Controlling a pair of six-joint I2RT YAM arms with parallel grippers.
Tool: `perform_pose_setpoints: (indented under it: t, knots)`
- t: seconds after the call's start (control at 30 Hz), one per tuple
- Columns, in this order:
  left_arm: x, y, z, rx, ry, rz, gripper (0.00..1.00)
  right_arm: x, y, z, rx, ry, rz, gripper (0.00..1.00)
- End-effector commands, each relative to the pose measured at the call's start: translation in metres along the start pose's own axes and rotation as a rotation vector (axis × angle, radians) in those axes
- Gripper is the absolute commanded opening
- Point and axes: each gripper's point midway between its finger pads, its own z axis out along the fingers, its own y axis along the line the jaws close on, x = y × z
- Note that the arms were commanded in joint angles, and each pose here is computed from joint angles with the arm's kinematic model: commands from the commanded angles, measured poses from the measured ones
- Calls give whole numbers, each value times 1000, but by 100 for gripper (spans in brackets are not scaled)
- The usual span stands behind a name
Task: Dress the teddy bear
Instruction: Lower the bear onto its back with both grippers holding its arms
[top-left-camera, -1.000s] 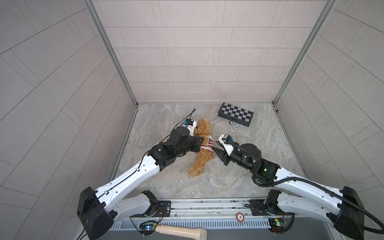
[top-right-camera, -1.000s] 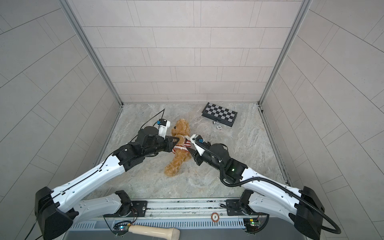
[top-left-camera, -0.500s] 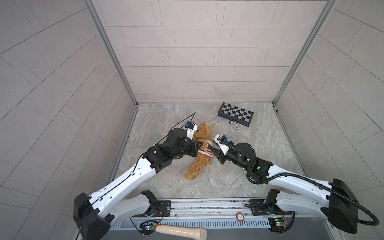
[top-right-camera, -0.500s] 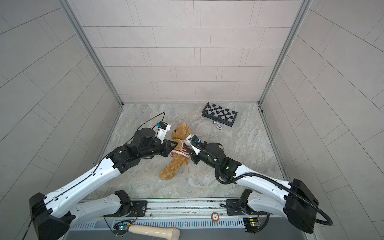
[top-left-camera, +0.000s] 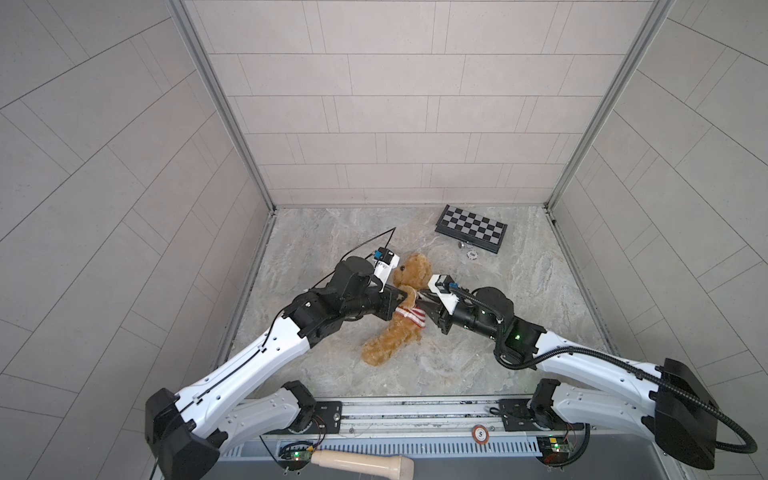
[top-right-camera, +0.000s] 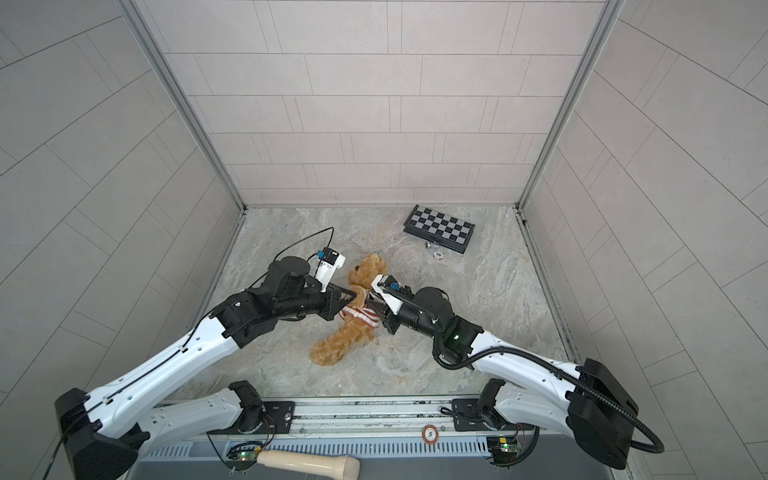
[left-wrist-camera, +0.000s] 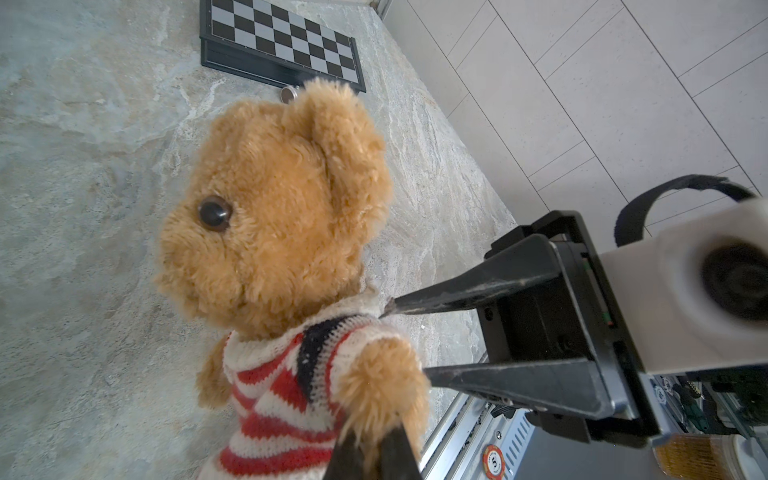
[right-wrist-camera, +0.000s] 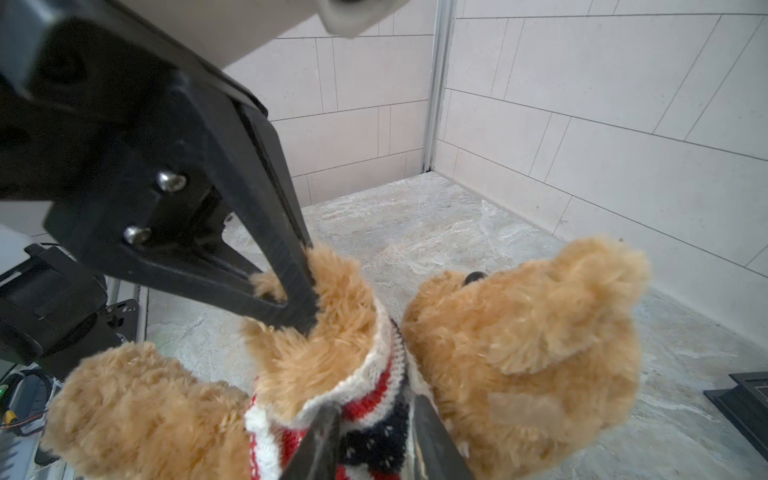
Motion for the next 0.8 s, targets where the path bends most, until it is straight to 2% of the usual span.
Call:
perform_pose_setpoints:
  t: [0.0, 0.2, 0.5, 0.63, 0.77]
  knots:
    - [-21, -19, -13, 67, -75, 49, 0, 4, 4, 3, -28, -9, -5, 23]
    - [-22, -28, -16, 96, -81, 67, 0, 12, -1, 2, -1, -1, -3, 1]
    - [-22, -31, -22, 107, -86, 90, 0, 16, -18, -6, 95, -16, 20, 0]
    - [-19, -33, -27, 111, -88, 106, 0, 28, -34, -8, 159, 25, 49, 0]
    - [-19, -35, -31, 123, -96, 113, 0, 33, -36, -11, 166, 28, 52, 0]
